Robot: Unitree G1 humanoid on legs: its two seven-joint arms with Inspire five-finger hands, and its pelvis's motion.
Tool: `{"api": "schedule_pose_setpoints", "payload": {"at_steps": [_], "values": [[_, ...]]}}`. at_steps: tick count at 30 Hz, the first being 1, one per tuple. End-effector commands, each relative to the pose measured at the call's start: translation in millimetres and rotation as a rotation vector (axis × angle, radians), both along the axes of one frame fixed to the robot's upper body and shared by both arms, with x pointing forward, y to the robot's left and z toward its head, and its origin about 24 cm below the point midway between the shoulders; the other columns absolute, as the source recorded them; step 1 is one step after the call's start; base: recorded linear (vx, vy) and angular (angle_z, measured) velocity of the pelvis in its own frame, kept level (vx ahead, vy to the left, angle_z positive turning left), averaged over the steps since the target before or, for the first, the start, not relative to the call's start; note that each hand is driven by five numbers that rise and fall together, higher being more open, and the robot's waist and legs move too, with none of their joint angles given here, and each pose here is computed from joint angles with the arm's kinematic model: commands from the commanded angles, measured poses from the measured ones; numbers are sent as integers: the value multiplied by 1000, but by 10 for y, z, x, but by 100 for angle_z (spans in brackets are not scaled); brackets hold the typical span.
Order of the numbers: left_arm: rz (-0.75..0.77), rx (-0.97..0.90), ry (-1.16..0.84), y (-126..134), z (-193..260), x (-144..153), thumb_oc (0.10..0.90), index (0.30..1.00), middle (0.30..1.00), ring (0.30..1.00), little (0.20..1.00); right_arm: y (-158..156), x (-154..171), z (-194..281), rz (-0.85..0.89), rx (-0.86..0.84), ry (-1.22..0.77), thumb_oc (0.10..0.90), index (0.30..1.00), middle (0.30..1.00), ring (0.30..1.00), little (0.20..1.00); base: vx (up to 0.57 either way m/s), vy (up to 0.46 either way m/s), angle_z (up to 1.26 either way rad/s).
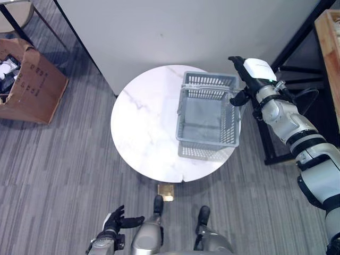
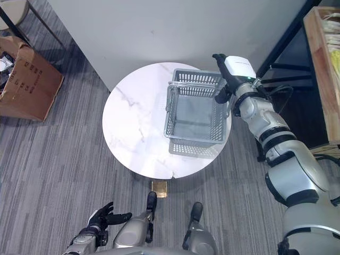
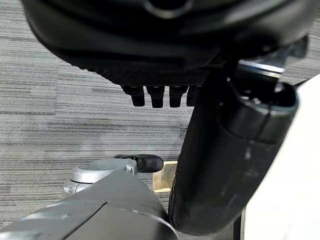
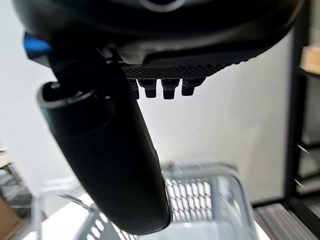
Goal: Get the vegetables into the basket
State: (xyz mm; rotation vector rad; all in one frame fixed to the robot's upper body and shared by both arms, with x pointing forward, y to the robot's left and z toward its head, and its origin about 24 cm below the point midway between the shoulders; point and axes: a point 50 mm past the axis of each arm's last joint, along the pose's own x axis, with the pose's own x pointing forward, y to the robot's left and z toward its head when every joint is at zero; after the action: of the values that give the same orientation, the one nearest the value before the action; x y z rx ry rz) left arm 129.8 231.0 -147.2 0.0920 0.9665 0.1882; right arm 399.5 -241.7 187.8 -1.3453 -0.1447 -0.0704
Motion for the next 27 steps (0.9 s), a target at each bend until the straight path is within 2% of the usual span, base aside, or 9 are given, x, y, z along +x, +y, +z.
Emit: {"api": "schedule_pose_setpoints", "payload": {"at_steps": [1,6,9,10,11,12,15,21,27], "values": [[-27,66,96,147,-46,-224,900,1000,1000,1000,1000,227,74,733,70,23,-232,900,1000,1000,1000,1000,0,0,0],[-38,64,78,113,-36,-166,900,1000,1000,1000,1000,180,99,623,35,39,-198,900,1000,1000,1000,1000,2,5,2],[-49,67,64,87,-27,-124,900,1000,1000,1000,1000,292,118,595,66,32,-191,900,1000,1000,1000,1000,3,3,1],[-54,68,62,80,-27,-117,900,1000,1000,1000,1000,338,131,577,75,35,-186,790,846,846,846,846,0,0,0],[-52,69,62,80,-27,-116,900,1000,1000,1000,1000,366,137,569,81,40,-184,561,525,525,525,525,0,0,0],[-52,69,62,80,-27,-116,900,1000,1000,1000,1000,367,137,569,81,40,-184,400,300,300,300,300,0,0,0],[-36,67,53,87,-19,-98,900,1000,1000,1000,1000,433,158,498,92,44,-158,400,300,300,300,300,2,3,1],[-43,72,51,79,-19,-99,900,1000,1000,1000,1000,371,179,243,41,52,-76,400,300,300,300,300,-1,5,2],[-73,75,65,54,-35,-119,900,1000,1000,1000,1000,121,121,-132,-54,52,56,400,300,300,300,300,-2,8,12]]}}
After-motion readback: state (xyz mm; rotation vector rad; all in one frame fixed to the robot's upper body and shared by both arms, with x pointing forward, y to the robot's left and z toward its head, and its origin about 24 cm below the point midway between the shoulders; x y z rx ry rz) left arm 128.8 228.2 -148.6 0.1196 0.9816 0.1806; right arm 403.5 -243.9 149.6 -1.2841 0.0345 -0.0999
